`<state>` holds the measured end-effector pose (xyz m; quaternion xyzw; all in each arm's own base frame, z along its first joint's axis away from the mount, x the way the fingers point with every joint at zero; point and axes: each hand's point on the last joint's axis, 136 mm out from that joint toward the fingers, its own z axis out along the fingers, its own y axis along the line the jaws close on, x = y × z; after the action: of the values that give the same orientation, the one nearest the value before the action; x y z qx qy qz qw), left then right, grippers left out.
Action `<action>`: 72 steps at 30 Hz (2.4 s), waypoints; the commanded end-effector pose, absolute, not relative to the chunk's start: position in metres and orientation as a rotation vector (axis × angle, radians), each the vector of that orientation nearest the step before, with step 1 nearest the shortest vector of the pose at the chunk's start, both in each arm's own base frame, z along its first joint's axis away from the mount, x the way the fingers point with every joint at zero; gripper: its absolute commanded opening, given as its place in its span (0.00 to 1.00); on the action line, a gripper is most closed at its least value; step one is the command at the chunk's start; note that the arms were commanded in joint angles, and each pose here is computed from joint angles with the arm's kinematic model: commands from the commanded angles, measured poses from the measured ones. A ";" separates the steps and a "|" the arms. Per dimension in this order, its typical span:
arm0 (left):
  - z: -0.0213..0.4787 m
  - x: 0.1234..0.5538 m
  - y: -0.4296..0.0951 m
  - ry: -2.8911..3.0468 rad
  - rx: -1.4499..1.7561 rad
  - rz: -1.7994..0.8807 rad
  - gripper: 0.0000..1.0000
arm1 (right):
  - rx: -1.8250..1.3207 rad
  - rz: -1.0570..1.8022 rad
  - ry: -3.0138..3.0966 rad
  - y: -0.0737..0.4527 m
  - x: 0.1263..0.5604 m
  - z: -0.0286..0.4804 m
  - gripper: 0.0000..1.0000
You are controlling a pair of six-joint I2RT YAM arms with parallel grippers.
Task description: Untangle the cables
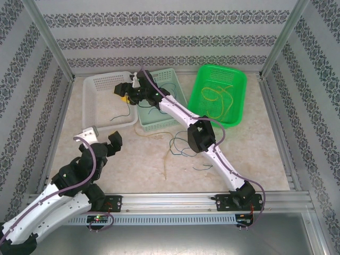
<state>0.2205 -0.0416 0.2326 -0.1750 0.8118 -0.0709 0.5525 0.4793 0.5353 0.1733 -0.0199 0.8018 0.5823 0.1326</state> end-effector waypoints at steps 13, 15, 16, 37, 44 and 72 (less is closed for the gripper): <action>0.215 0.305 -0.080 2.202 -0.343 -0.496 0.58 | -0.172 1.574 2.276 0.529 0.452 0.241 0.72; 0.220 0.316 -0.083 2.188 -0.313 -0.493 0.57 | -0.152 1.592 2.272 0.529 0.454 0.243 0.72; 0.224 0.321 -0.085 2.172 -0.298 -0.501 0.57 | -0.149 1.599 2.267 0.530 0.454 0.246 0.72; 0.186 0.392 -0.056 2.187 -0.311 -0.311 0.69 | -0.134 1.674 2.278 0.531 0.450 0.255 0.67; 0.177 0.418 -0.061 2.201 -0.289 -0.336 0.55 | -0.158 1.713 2.264 0.530 0.446 0.264 0.65; 0.177 0.410 0.014 2.225 -0.549 -0.184 0.00 | -0.234 1.593 2.296 0.488 0.436 0.281 0.65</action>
<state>0.4118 0.0085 0.1723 -0.2074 0.8769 -0.0749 0.4271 0.4427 0.5073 0.2310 -0.0514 0.8207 0.5553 0.1242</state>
